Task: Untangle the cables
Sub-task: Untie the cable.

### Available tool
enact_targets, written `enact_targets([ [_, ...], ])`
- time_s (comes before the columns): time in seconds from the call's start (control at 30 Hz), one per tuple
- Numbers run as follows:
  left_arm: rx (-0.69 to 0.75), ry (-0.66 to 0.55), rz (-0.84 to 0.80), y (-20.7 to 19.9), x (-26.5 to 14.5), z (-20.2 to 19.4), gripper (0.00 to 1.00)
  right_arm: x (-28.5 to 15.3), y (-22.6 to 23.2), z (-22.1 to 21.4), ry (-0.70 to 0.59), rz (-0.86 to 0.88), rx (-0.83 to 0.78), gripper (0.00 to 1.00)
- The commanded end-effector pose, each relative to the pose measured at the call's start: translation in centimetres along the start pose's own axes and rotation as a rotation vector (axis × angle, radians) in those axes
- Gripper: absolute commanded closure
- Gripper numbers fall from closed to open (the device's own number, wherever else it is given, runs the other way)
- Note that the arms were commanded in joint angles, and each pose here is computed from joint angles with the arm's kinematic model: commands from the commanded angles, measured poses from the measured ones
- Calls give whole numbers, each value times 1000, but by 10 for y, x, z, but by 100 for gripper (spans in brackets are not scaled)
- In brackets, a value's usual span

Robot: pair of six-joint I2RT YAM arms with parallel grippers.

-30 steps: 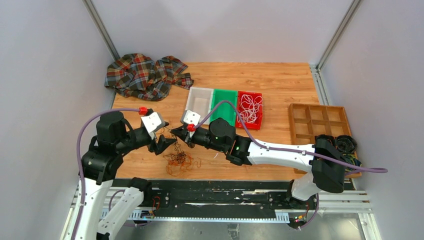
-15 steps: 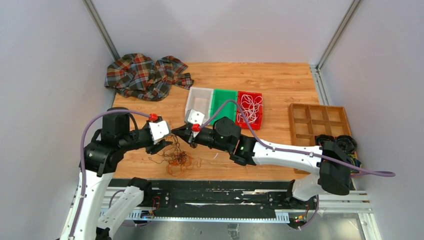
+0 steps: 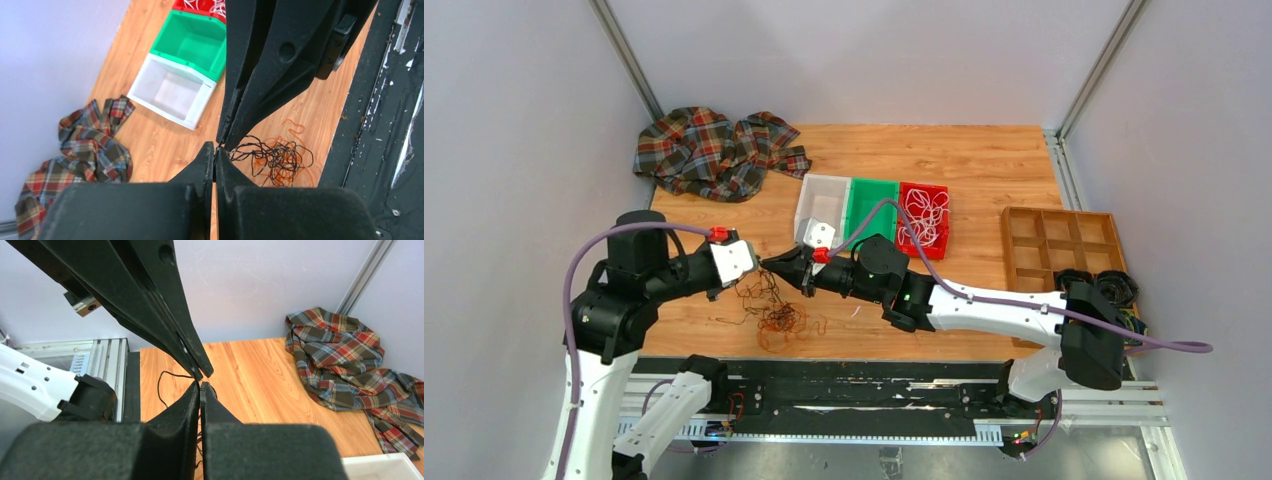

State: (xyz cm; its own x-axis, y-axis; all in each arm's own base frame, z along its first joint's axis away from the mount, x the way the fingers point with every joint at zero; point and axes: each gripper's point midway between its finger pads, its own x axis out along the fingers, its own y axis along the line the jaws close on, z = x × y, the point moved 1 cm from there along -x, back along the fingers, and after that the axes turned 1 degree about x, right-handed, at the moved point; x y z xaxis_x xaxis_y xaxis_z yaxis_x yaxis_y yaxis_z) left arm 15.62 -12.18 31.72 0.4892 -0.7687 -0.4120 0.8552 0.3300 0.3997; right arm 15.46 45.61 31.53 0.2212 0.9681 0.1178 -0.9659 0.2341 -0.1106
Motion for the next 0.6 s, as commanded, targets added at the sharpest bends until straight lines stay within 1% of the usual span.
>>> enact_targets([
  [0.0, 44, -90, 43, 4, -19, 35, 99, 6, -6, -15, 13, -28, 44, 94],
  [0.07, 53, -104, 60, 7, -25, 43, 99, 11, -9, -18, 9, -46, 59, 81],
  [0.13, 59, -122, 71, 8, -30, 52, 100, 14, -9, -21, 1, -53, 71, 77],
  [0.33, 53, -185, 77, 11, -42, 80, 100, 18, -17, -38, -16, -121, 118, 79],
  [0.57, 119, -220, 133, 23, -59, 105, 100, 12, -18, -79, 26, -163, 162, 79],
])
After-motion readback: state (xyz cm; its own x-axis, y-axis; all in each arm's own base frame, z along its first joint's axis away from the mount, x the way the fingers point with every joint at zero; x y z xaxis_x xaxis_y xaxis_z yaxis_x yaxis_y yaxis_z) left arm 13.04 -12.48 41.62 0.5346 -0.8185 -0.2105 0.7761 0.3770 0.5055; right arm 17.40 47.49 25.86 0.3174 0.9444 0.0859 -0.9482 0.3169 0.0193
